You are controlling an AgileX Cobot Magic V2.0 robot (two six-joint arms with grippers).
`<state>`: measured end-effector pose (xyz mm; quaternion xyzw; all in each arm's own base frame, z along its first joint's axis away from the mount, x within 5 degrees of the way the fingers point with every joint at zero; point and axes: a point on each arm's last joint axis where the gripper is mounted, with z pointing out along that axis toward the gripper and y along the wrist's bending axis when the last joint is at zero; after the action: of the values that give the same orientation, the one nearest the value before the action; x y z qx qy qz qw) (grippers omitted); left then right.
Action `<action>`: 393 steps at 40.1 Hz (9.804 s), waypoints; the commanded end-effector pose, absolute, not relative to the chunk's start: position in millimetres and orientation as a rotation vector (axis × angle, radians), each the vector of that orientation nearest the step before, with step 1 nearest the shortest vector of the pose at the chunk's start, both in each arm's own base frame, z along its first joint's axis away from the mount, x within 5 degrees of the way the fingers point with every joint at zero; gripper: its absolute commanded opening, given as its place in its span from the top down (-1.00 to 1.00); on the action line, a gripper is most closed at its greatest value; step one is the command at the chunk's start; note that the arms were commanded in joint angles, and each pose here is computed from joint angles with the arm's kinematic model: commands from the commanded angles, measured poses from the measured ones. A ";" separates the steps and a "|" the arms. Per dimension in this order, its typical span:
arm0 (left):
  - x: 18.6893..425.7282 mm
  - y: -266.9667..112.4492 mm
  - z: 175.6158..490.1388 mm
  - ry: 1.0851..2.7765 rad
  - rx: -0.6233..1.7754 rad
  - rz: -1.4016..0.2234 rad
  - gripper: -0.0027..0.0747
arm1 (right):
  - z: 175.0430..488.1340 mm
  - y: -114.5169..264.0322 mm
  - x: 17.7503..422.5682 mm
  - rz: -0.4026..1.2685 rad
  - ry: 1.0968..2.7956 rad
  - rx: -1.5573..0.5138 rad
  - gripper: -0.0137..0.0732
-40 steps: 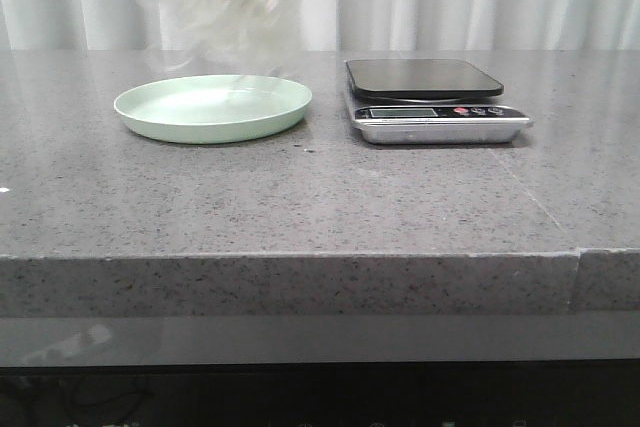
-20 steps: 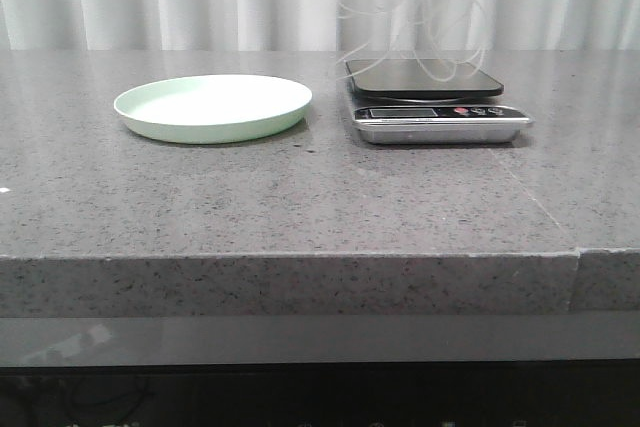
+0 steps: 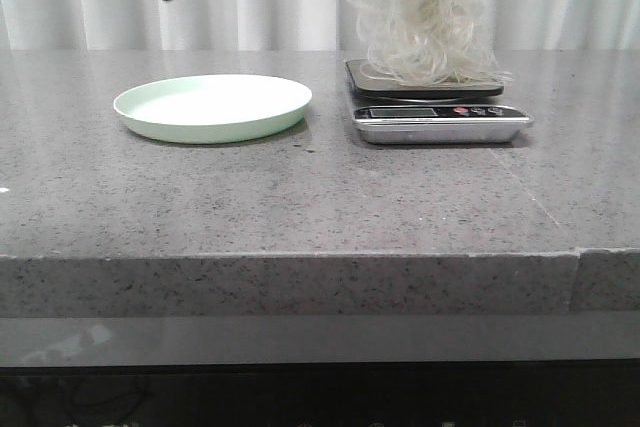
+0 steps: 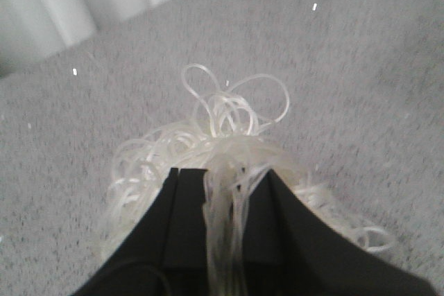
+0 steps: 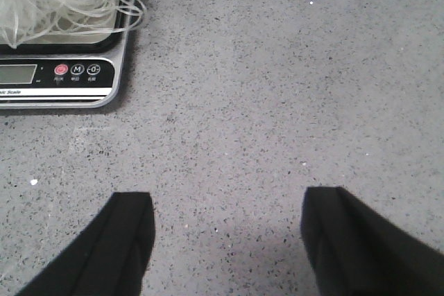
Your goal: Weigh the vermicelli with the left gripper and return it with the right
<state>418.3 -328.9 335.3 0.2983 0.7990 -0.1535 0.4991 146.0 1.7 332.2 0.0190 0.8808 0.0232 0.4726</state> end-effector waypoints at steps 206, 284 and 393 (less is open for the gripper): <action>45.3 -36.4 395.7 1.733 0.627 -0.456 -0.04 | 343.8 173.9 419.5 0.127 2.329 -0.589 0.29; 45.3 -36.4 395.7 1.733 0.627 -0.456 -0.04 | 401.2 294.2 391.8 0.541 1.895 -0.640 0.31; 45.3 -36.4 395.7 1.733 0.627 -0.456 0.21 | 390.0 39.7 54.5 0.434 1.922 -0.570 0.05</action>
<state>44.8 -35.1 382.5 0.2744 0.7686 -0.1804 0.5490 52.9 40.2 379.2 -0.2459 0.8203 0.1777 0.4848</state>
